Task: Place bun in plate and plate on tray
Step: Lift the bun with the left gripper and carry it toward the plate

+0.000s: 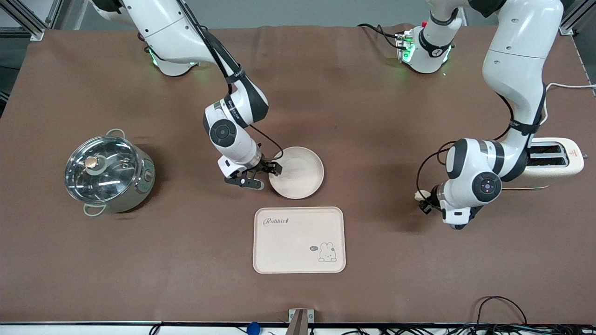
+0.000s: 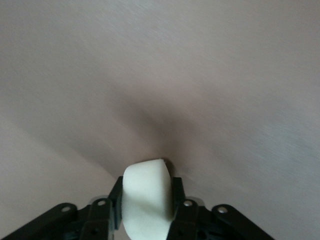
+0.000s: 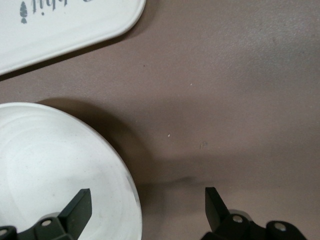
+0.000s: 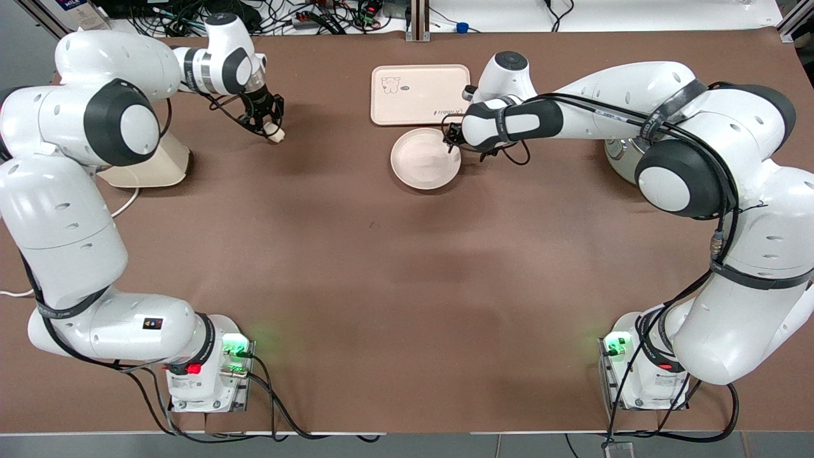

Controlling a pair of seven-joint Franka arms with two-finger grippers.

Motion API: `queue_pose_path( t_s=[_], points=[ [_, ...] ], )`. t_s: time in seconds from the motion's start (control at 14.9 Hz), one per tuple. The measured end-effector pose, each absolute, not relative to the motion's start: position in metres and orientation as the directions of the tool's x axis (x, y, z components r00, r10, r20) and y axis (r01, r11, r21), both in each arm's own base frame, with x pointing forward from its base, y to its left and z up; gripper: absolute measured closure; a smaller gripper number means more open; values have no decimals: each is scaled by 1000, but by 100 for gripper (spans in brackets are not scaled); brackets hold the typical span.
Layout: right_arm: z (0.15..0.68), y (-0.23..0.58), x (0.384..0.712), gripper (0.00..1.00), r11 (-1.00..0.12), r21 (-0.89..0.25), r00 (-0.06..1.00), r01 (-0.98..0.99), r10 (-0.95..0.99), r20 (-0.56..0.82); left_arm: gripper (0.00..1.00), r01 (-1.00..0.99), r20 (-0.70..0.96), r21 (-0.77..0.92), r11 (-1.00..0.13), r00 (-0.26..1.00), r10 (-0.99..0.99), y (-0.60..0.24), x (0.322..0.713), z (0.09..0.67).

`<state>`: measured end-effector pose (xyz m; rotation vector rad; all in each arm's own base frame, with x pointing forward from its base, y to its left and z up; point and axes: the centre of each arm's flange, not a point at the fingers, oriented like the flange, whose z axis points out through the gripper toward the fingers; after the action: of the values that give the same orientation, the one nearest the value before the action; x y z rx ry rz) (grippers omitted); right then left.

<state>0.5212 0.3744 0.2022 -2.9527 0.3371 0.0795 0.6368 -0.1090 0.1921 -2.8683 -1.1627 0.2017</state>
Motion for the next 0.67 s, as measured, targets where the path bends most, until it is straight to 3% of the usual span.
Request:
queue_pose_path(
  t_s=[0.27, 0.67],
  points=[
    [203, 383, 516, 0, -961, -165, 974, -224, -215, -67, 62, 734, -120, -22, -678, 672, 731, -191, 635, 220],
    [201, 407, 495, 0, -963, -152, 973, -223, -212, -85, 62, 762, -187, 34, -647, 641, 745, -310, 602, 251]
  ],
)
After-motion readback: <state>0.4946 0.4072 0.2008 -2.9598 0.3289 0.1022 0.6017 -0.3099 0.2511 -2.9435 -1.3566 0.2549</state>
